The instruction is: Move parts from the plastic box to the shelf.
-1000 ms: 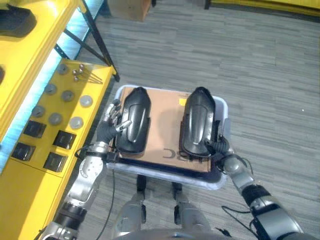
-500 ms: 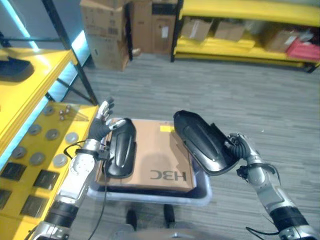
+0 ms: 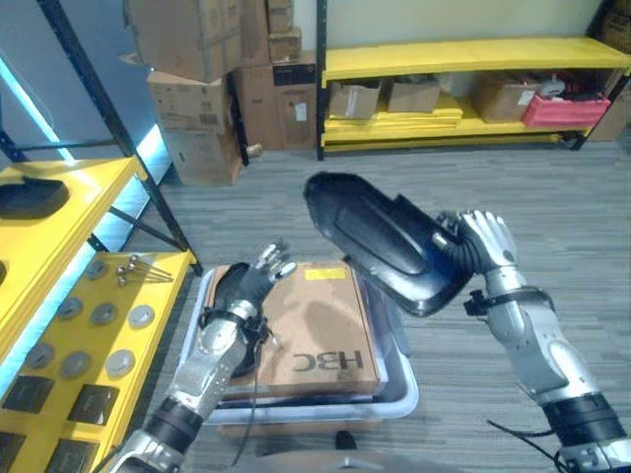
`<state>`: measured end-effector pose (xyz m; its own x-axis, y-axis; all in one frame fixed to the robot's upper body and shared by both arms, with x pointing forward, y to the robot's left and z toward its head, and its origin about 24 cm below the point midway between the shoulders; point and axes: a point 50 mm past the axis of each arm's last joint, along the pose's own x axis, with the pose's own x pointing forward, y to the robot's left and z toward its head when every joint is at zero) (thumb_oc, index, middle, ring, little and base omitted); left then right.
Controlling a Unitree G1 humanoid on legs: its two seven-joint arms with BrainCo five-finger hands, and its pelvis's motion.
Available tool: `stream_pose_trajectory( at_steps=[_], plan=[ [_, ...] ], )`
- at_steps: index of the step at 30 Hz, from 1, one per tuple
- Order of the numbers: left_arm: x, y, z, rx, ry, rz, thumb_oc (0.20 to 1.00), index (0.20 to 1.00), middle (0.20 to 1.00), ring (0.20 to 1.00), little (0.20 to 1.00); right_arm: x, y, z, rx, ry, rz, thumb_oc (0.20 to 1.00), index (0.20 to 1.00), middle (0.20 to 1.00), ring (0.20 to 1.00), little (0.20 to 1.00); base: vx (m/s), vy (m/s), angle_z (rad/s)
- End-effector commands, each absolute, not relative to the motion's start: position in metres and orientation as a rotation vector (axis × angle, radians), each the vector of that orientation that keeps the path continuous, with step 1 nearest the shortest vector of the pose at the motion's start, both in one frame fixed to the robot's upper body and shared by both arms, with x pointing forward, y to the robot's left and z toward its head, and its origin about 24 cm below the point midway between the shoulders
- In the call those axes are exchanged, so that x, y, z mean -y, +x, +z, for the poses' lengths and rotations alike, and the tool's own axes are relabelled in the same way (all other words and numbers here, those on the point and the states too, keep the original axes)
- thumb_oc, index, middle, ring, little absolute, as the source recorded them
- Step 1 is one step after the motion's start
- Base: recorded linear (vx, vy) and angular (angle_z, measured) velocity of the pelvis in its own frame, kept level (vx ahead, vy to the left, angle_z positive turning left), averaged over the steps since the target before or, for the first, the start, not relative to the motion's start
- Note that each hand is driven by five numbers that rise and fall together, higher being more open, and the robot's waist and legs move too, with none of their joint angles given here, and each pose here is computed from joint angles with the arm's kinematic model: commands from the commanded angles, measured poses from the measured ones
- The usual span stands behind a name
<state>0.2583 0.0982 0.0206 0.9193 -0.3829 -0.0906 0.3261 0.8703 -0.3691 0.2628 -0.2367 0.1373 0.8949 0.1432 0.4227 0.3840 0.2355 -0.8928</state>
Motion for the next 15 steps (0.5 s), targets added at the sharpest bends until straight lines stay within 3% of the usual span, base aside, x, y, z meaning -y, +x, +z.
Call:
stream_pose_trajectory(
  at_steps=[1, 15],
  plan=[
    [-0.098, 0.271, 0.025, -0.169, -0.416, -0.382, 1.000, 1.000, 1.000, 1.000, 1.000, 0.234, 0.268, 0.186, 0.706, -1.385, -0.340, 0.200, 0.200, 0.200, 0.200, 0.200, 0.00, -0.023, -0.11],
    [-0.061, 0.285, 0.057, -0.114, -0.560, -0.479, 1.000, 1.000, 1.000, 1.000, 1.000, 0.164, 0.276, 0.183, 0.898, -1.254, -0.116, 0.200, 0.200, 0.200, 0.200, 0.200, 0.00, -0.005, -0.01]
  ],
)
